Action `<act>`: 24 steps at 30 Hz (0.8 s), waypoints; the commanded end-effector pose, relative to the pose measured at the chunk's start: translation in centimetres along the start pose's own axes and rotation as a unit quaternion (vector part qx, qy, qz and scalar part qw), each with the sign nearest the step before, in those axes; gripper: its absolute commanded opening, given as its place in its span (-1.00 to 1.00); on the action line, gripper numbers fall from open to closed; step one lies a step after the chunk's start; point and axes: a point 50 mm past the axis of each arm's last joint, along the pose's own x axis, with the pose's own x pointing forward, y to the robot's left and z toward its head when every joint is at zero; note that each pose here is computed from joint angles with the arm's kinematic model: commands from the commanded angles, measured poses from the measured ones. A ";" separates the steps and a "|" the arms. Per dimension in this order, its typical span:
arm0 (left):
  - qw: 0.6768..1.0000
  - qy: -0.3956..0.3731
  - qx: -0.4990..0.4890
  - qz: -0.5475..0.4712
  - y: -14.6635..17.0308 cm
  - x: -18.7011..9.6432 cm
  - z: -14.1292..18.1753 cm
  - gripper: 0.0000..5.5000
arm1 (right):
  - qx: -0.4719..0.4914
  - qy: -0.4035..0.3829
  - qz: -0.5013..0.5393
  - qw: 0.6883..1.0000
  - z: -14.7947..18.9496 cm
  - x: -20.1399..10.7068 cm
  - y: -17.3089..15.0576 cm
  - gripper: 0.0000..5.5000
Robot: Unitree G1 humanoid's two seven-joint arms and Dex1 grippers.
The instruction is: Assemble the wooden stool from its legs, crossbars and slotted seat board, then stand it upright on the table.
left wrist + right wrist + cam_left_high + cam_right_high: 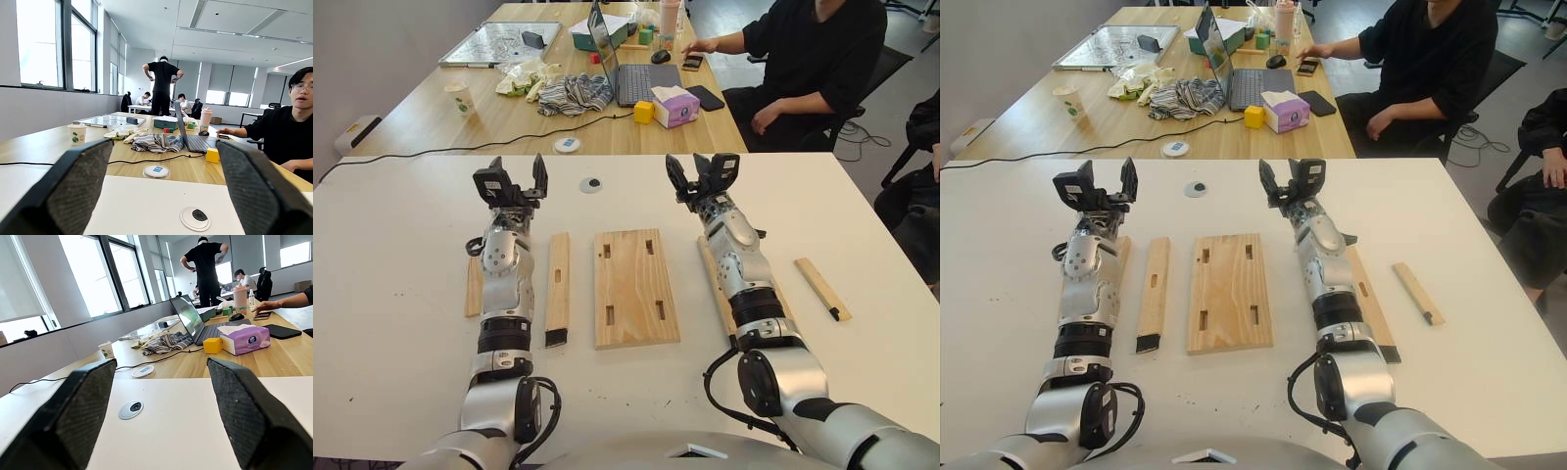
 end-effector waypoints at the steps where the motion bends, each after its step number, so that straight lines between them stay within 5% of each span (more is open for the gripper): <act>1: 1.000 -0.001 0.006 -0.006 0.0 0.5 0.4 0.40 | -0.006 -0.002 -0.005 1.000 0.2 0.1 -0.1 0.24; 18: 0.999 0.026 -0.018 0.012 -0.1 -1.5 -0.9 0.40 | -0.020 0.043 0.017 0.999 -0.8 -0.8 -0.4 0.24; 24: 0.998 0.059 0.000 0.028 0.7 -2.5 -1.8 0.40 | -0.091 0.061 0.017 0.994 1.5 -2.3 -4.2 0.24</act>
